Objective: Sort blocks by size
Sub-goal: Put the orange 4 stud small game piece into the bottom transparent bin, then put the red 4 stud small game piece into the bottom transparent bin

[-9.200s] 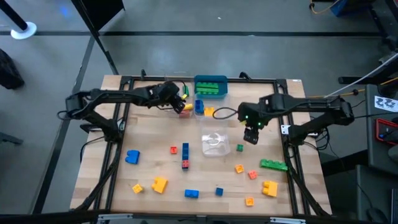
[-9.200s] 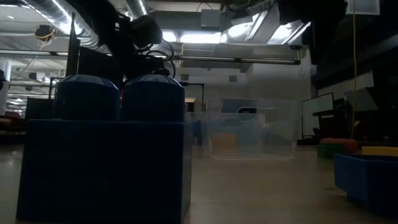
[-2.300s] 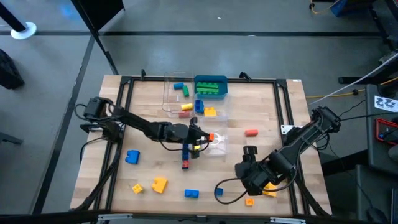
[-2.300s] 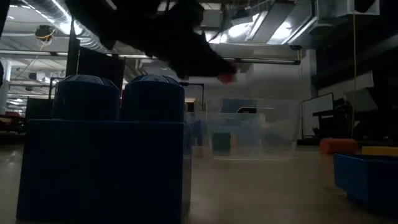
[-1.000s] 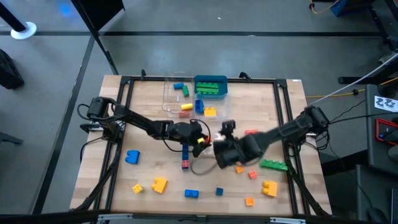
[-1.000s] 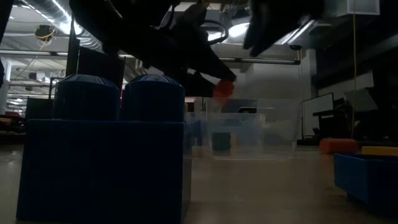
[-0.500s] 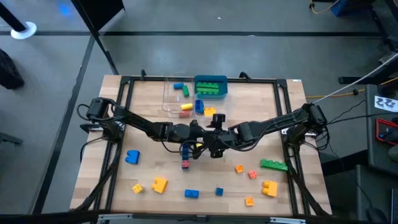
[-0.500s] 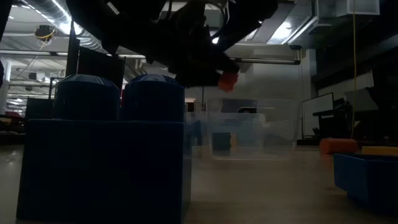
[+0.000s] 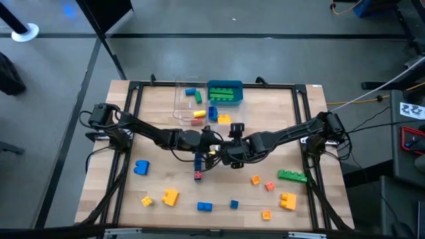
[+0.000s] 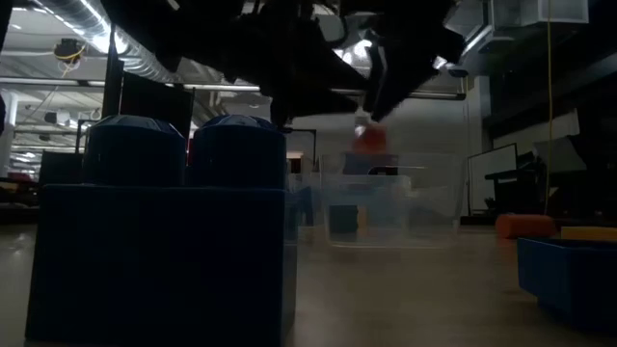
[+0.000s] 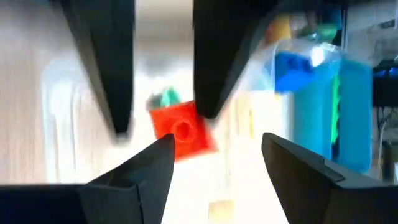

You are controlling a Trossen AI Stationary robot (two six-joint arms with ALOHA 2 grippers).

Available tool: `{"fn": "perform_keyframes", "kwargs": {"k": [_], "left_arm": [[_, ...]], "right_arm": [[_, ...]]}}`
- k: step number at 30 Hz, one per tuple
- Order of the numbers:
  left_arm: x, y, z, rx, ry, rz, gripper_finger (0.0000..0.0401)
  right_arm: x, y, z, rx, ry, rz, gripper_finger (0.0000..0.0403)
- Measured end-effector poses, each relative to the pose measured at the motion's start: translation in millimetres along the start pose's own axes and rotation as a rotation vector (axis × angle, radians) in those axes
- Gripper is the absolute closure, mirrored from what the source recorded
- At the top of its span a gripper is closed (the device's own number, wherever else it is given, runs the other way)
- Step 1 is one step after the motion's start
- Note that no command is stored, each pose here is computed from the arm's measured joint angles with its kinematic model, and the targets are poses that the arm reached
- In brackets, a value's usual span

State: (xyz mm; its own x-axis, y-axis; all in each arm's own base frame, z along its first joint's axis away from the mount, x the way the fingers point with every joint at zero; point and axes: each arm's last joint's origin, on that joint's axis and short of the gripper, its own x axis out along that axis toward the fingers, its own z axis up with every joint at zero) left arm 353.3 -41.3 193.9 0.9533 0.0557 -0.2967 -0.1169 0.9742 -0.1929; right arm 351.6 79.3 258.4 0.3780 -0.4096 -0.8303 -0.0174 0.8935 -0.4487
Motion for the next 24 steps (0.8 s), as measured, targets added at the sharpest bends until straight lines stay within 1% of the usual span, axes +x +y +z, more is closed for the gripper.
{"fn": "perform_keyframes", "kwargs": {"k": [2, 7, 9, 11, 21, 24], "left_arm": [[-0.5, -0.6, 2.5, 0.0, -0.013, -0.004, 0.0205], [0.0, 0.9, -2.3, -0.005, 0.027, 0.007, 0.0205], [-1.3, 0.0, -4.3, -0.019, 0.055, 0.007, 0.0205], [-4.4, -2.5, -4.9, -0.005, 0.085, -0.009, 0.0205], [-42.2, -31.5, 6.9, 0.047, 0.176, -0.08, 0.0219], [-51.5, -42.2, 3.4, 0.053, 0.223, -0.105, 0.0223]], "right_arm": [[0.8, 0.8, -0.7, -0.005, 0.009, 0.012, 0.0162], [0.1, 0.0, -8.3, -0.022, 0.08, 0.006, 0.0162], [-0.2, 0.6, -10.1, -0.018, 0.099, 0.029, 0.0162], [-1.9, 3.9, -12.0, -0.031, 0.116, 0.064, 0.0162], [-28.9, 27.2, -20.9, -0.114, 0.097, 0.102, 0.0162], [-35.4, 37.1, -24.4, -0.128, 0.102, 0.117, 0.0162]]}}
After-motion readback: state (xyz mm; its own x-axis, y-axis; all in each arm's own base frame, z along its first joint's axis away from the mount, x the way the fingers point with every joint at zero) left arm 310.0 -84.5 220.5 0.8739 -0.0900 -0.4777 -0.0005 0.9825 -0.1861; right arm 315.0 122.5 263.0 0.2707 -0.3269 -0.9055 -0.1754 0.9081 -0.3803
